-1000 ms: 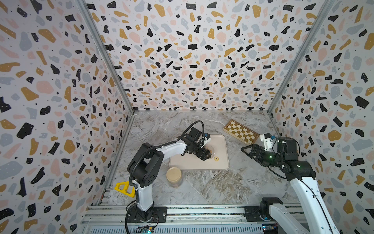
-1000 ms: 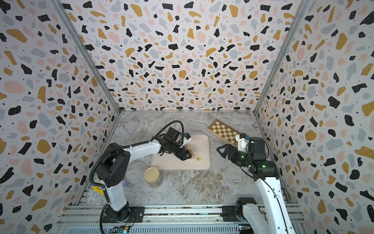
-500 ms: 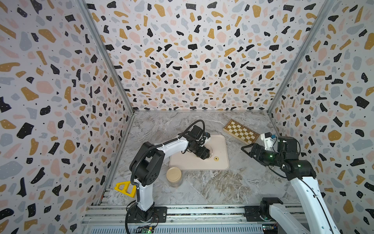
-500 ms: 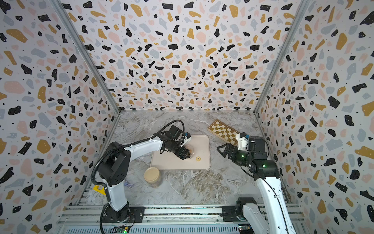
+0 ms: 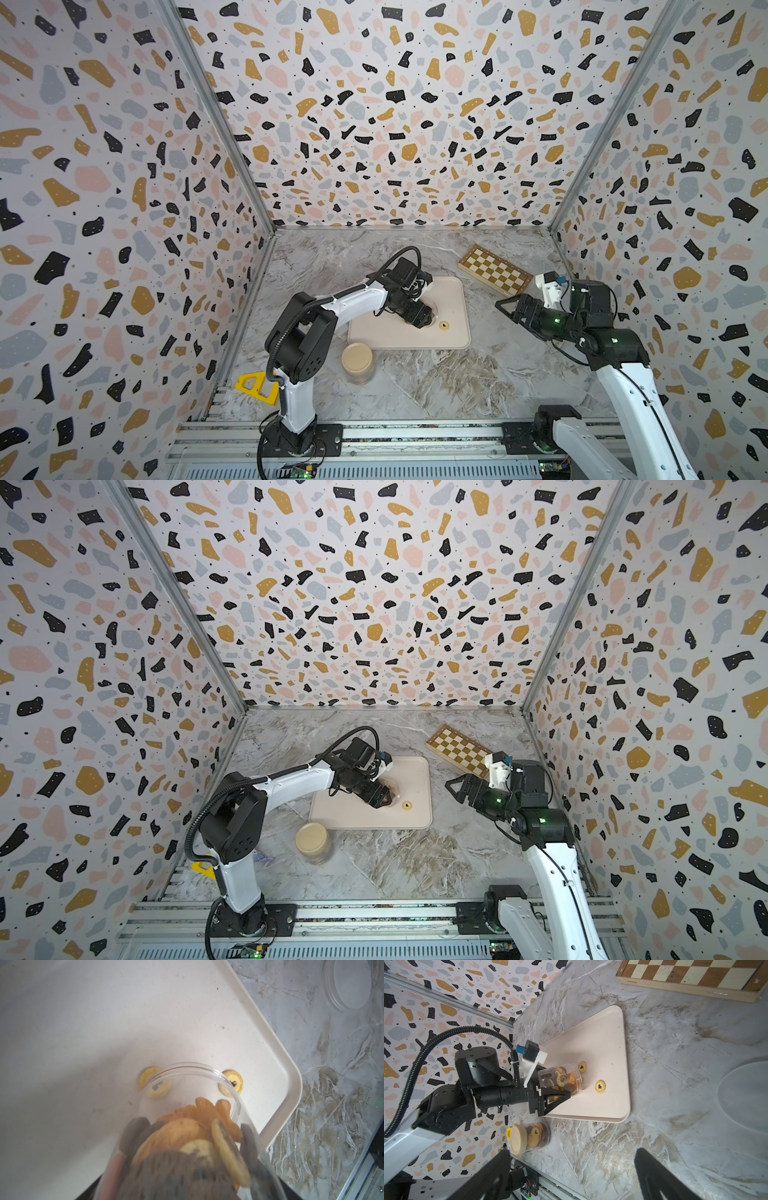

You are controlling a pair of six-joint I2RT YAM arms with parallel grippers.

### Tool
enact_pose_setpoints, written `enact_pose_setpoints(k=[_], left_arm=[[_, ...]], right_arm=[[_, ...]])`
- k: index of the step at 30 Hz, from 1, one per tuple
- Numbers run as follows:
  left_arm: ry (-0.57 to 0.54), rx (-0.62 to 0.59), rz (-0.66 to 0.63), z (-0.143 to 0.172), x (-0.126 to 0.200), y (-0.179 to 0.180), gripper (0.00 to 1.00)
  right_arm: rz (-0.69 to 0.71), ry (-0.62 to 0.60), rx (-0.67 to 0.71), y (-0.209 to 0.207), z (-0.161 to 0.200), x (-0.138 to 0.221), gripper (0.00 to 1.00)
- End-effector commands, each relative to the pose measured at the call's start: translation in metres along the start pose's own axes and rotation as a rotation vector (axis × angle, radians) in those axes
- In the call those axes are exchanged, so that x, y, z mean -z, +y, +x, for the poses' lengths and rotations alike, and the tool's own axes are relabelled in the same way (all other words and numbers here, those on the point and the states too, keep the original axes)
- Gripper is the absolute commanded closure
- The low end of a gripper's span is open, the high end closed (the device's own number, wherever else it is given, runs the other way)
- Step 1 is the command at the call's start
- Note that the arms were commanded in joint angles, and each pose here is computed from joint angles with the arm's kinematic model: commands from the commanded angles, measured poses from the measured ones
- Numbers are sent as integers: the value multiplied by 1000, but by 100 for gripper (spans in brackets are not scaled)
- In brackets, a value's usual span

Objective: Pour the cookies out of the jar
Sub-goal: Pour the cookies in the jar onto the tray.

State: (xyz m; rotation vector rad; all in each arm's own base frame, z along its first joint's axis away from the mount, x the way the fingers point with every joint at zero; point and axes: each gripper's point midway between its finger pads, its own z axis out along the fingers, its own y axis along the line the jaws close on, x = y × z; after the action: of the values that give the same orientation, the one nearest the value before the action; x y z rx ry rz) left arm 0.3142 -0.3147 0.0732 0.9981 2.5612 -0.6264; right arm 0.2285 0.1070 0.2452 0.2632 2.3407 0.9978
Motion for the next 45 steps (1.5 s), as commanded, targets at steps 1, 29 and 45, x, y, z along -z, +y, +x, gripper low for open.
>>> enact_pose_setpoints(k=[1, 29, 45], left_arm=[[-60, -16, 10, -19, 16, -10, 100], [-2, 9, -8, -22, 23, -14, 100], [14, 6, 18, -19, 18, -18, 100]], right_arm=[[-14, -7, 5, 5, 0, 5, 5], [-7, -14, 7, 5, 1, 8, 5], [-11, -10, 5, 5, -1, 5, 5]])
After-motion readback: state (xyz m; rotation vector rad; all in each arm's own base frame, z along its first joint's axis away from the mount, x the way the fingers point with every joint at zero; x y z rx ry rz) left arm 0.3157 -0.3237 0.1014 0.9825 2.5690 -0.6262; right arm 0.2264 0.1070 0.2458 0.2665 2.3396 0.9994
